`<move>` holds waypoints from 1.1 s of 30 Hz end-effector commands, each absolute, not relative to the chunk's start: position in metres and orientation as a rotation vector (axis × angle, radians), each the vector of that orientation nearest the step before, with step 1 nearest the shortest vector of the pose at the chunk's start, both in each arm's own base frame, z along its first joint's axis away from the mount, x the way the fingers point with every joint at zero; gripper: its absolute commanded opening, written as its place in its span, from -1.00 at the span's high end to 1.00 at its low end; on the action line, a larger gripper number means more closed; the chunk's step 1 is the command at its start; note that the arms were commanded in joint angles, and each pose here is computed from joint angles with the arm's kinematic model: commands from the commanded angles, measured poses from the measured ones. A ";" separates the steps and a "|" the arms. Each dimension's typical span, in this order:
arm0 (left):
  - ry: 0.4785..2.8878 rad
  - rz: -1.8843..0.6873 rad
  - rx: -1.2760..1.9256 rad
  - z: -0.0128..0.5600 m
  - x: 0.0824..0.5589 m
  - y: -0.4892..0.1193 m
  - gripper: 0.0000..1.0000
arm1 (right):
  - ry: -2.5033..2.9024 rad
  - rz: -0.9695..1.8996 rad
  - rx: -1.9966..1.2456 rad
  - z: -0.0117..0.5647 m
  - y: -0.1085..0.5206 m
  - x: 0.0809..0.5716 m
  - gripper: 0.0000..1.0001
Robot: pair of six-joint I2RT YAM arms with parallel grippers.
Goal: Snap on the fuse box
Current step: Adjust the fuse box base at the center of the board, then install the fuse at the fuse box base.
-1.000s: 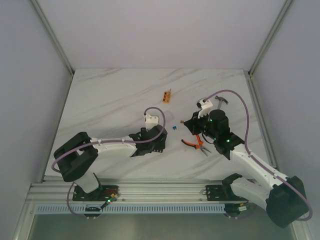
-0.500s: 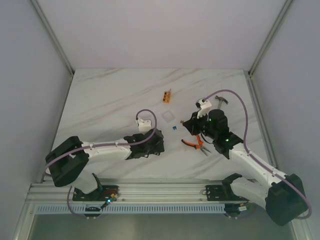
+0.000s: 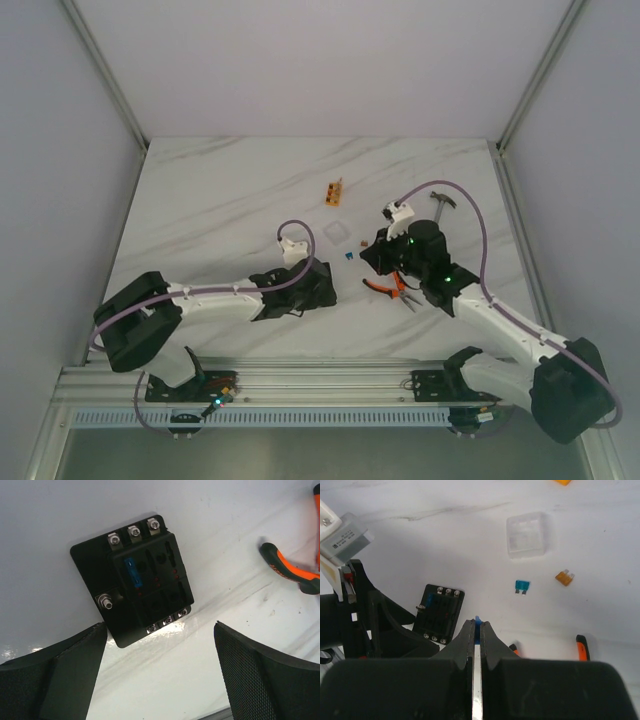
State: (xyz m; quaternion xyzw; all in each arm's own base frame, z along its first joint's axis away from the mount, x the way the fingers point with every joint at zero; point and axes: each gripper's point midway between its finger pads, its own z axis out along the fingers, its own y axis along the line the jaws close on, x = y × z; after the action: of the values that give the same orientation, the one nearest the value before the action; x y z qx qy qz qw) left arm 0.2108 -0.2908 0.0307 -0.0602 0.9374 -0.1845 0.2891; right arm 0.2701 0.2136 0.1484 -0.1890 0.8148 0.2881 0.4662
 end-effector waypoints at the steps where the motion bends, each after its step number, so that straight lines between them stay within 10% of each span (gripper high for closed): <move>1: 2.520 -0.531 -0.159 0.028 0.205 -0.296 -0.93 | 2.037 0.687 -0.468 0.148 0.222 0.272 1.00; 33: 2.272 -1.090 -0.429 0.057 0.239 -0.247 0.05 | 2.289 0.333 -0.624 0.080 0.322 0.263 1.00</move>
State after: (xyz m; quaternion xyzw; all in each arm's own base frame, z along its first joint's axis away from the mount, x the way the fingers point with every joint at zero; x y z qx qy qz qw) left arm 0.2370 -0.2347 0.0520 -0.1691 0.8592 -0.3777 0.3009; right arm 0.2576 0.3164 0.0780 -0.2546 0.8872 0.1426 0.3575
